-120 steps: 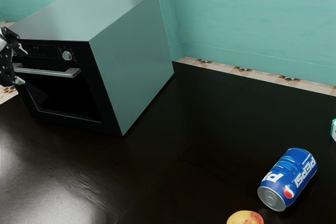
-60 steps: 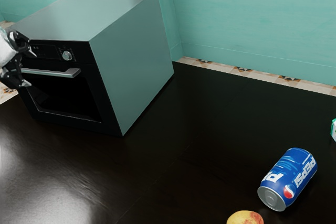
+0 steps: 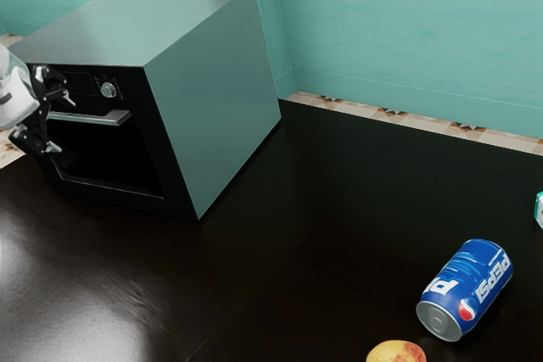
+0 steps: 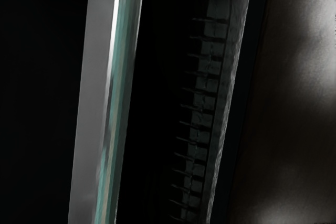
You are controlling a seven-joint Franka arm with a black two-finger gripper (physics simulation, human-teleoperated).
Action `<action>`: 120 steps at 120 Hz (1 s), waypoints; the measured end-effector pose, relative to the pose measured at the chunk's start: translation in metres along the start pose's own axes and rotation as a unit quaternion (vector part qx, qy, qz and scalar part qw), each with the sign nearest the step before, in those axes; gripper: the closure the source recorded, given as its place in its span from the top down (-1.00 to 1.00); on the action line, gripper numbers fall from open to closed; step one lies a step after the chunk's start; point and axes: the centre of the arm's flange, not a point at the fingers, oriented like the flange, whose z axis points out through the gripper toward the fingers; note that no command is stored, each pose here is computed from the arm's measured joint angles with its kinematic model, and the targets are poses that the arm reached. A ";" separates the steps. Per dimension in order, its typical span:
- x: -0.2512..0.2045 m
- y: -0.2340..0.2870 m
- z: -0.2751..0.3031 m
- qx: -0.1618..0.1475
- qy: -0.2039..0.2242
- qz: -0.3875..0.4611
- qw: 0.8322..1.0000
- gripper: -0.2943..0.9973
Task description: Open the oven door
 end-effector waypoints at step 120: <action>-0.237 0.293 -0.238 0.066 0.070 -0.225 0.970 0.53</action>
